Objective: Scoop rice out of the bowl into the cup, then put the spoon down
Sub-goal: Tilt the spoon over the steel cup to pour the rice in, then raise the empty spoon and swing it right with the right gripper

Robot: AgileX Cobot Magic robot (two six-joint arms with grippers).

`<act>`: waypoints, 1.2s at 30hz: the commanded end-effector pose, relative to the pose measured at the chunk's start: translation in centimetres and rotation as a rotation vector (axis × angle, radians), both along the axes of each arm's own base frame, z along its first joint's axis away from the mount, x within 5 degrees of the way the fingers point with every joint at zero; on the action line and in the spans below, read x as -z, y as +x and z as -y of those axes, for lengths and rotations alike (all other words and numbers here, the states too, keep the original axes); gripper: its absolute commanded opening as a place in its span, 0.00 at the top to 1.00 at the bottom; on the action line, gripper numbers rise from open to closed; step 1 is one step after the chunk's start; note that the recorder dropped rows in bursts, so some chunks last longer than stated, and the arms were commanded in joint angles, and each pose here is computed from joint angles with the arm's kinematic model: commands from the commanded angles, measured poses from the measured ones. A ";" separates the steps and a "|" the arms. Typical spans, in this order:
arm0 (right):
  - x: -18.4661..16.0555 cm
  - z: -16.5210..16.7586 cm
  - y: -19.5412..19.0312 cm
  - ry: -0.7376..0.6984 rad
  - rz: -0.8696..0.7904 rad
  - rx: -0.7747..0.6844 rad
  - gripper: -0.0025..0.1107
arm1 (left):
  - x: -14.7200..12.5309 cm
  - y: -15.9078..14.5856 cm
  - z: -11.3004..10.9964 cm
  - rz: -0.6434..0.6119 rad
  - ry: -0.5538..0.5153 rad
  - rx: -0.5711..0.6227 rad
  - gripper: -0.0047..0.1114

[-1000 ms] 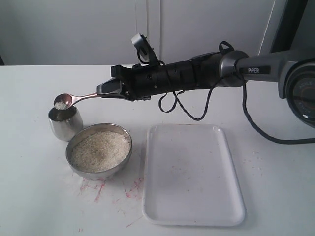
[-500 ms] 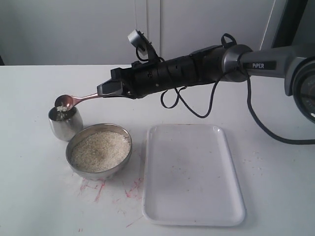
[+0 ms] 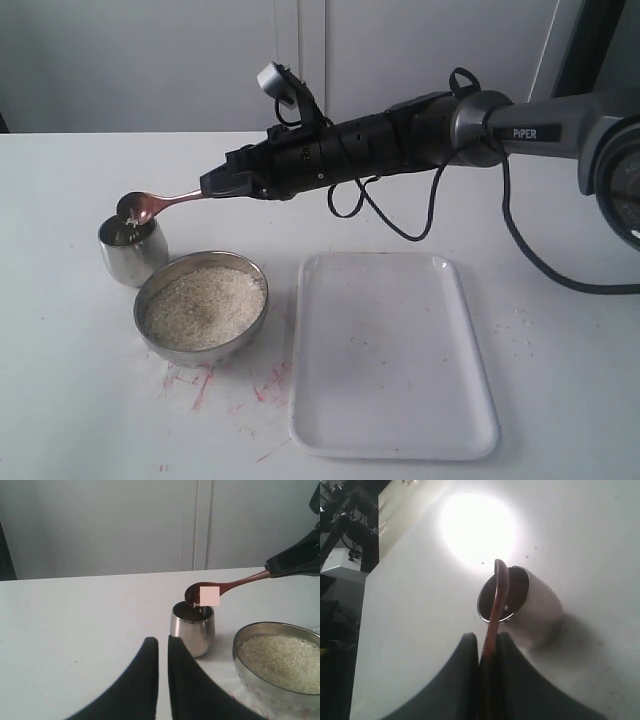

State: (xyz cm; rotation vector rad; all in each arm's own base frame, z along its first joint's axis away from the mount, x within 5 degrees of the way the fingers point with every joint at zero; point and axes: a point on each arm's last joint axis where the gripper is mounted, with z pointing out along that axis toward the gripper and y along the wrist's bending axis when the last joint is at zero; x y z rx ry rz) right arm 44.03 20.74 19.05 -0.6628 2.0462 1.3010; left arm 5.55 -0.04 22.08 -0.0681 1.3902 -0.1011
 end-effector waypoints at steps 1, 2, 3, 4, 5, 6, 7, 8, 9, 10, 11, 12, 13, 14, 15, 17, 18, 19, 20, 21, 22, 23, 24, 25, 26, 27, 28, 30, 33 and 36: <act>-0.7 -0.1 -0.1 0.005 0.060 -0.019 0.98 | -0.2 -0.1 0.0 0.012 -0.006 0.005 0.84; -0.7 -0.1 -0.1 0.003 0.068 -0.021 0.98 | -0.2 -0.1 0.0 0.012 -0.006 0.005 0.84; -0.7 -0.1 -0.1 0.002 0.078 -0.027 0.98 | -0.2 -0.1 0.0 0.012 -0.006 0.005 0.84; -0.7 -0.1 -0.1 0.001 0.082 -0.029 0.98 | -0.2 -0.1 0.0 0.012 -0.006 0.005 0.84; -0.7 -0.1 -0.1 0.000 0.087 -0.030 0.98 | -0.2 -0.1 0.0 0.012 -0.006 0.005 0.84; -0.7 -0.1 -0.1 -0.001 0.092 -0.032 0.98 | -0.2 -0.1 0.0 0.012 -0.006 0.005 0.84; -0.7 -0.1 -0.1 -0.002 0.096 -0.035 0.98 | -0.2 -0.1 0.0 0.012 -0.006 0.005 0.84; -0.7 -0.1 -0.1 -0.001 0.104 -0.039 0.98 | -0.2 -0.1 0.0 0.012 -0.006 0.005 0.84; -0.8 -0.1 -0.1 0.000 0.112 -0.047 0.98 | -0.2 -0.1 0.0 0.012 -0.006 0.005 0.84; -0.8 -0.1 -0.1 0.001 0.113 -0.046 0.98 | -0.2 -0.1 0.0 0.012 -0.006 0.005 0.84; -0.8 -0.1 -0.1 0.002 0.113 -0.045 0.98 | -0.2 -0.1 0.0 0.012 -0.006 0.005 0.84; -0.8 -0.1 -0.1 0.006 0.112 -0.043 0.98 | -0.2 -0.1 0.0 0.012 -0.006 0.005 0.84; -0.8 -0.1 -0.1 0.008 0.111 -0.042 0.98 | -0.2 -0.1 0.0 0.012 -0.006 0.005 0.84; -0.9 -0.1 -0.2 0.010 0.125 -0.053 0.98 | -0.2 -0.1 0.0 0.012 -0.006 0.005 0.84; -0.9 -0.1 -0.2 0.009 0.127 -0.053 0.98 | -0.2 -0.1 0.0 0.012 -0.006 0.005 0.84; -0.9 -0.1 -0.2 0.008 0.129 -0.053 0.98 | -0.2 -0.1 0.0 0.012 -0.006 0.005 0.84; -0.9 -0.1 -0.2 0.008 0.131 -0.054 0.98 | -0.2 -0.1 0.0 0.012 -0.006 0.005 0.84; -0.9 -0.1 -0.2 0.007 0.135 -0.055 0.98 | -0.2 -0.1 0.0 0.012 -0.006 0.005 0.84; -0.9 -0.1 -0.2 0.006 0.145 -0.062 0.98 | -0.2 -0.1 0.0 0.012 -0.006 0.005 0.84; -0.9 -0.1 -0.2 0.006 0.145 -0.062 0.98 | -0.2 -0.1 0.0 0.012 -0.006 0.005 0.84; -0.9 -0.2 -0.2 0.008 0.145 -0.061 0.98 | -0.2 -0.1 0.0 0.012 -0.006 0.005 0.84; -0.9 -0.2 -0.2 0.008 0.145 -0.061 0.98 | -0.2 -0.1 0.0 0.012 -0.006 0.005 0.84; -0.9 -0.2 -0.2 0.008 0.145 -0.061 0.98 | -0.2 -0.1 0.0 0.012 -0.006 0.005 0.84; -0.9 -0.2 -0.2 0.011 0.144 -0.059 0.98 | -0.2 -0.1 0.0 0.012 -0.006 0.005 0.84; -1.0 -0.2 -0.2 0.016 0.141 -0.056 0.98 | -0.2 -0.1 0.0 0.012 -0.006 0.005 0.84; -1.1 -0.2 -0.2 0.031 0.133 -0.054 0.98 | -0.2 -0.1 0.0 0.012 -0.006 0.005 0.84; -1.2 -0.2 -0.2 0.050 0.123 -0.049 0.98 | -0.2 -0.1 0.0 0.012 -0.006 0.005 0.84; -1.6 -0.3 -0.1 0.096 0.092 -0.029 0.98 | -0.2 -0.1 0.0 0.012 -0.006 0.005 0.84; -2.1 -0.4 0.1 0.182 0.004 0.019 0.98 | -0.2 -0.1 0.0 0.012 -0.006 0.005 0.84; -2.6 -0.2 0.1 0.258 -0.074 0.032 0.98 | -0.2 -0.1 0.0 0.012 -0.006 0.005 0.84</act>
